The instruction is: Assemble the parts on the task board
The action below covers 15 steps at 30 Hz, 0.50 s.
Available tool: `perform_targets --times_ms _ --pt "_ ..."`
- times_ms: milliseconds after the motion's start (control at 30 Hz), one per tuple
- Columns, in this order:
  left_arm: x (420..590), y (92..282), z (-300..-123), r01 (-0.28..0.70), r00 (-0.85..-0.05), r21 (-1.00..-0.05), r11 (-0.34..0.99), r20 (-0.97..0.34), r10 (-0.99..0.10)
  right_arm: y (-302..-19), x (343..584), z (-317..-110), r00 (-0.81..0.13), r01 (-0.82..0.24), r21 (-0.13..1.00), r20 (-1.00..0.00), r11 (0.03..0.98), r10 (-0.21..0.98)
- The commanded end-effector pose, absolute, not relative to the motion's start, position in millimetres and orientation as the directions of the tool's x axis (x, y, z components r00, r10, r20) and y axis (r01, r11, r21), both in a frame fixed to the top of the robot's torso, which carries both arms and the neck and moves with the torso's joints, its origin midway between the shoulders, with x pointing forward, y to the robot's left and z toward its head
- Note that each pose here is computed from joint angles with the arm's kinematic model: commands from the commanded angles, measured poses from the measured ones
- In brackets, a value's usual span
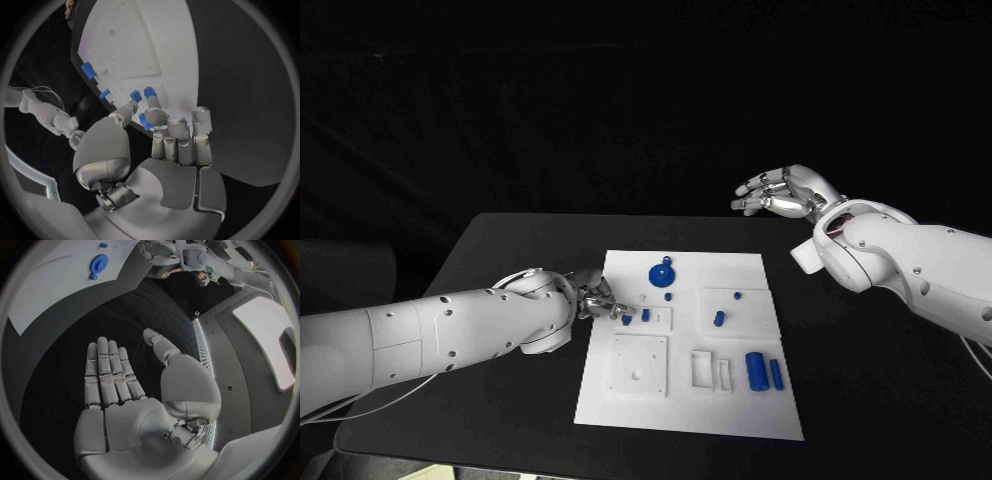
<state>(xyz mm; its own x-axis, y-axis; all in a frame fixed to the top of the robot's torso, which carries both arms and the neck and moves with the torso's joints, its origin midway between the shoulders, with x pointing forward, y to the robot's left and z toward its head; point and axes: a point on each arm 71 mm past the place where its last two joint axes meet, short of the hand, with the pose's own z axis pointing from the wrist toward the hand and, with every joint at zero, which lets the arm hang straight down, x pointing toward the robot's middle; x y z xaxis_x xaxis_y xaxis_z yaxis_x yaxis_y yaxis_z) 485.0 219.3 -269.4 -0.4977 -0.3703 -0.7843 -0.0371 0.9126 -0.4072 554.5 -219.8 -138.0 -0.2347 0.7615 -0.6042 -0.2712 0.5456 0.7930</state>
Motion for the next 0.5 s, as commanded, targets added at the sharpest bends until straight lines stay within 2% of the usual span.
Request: perform_targets --times_ms 33,267,500 --pt "483.2 219.3 -265.3 -0.049 -0.473 -0.489 0.871 -0.757 -0.451 -220 554 -138 -0.243 -0.279 0.794 -0.602 0.540 0.760" --pt "486.5 229.1 -250.7 -0.090 -0.441 -0.574 0.814 -0.710 -0.549 -222 554 -137 -0.239 -0.278 0.794 -0.602 0.541 0.762" --pt "485.3 233.2 -249.7 -0.103 -0.454 -0.599 0.794 -0.681 -0.574 -222 554 -137 -0.238 -0.277 0.794 -0.602 0.541 0.762"
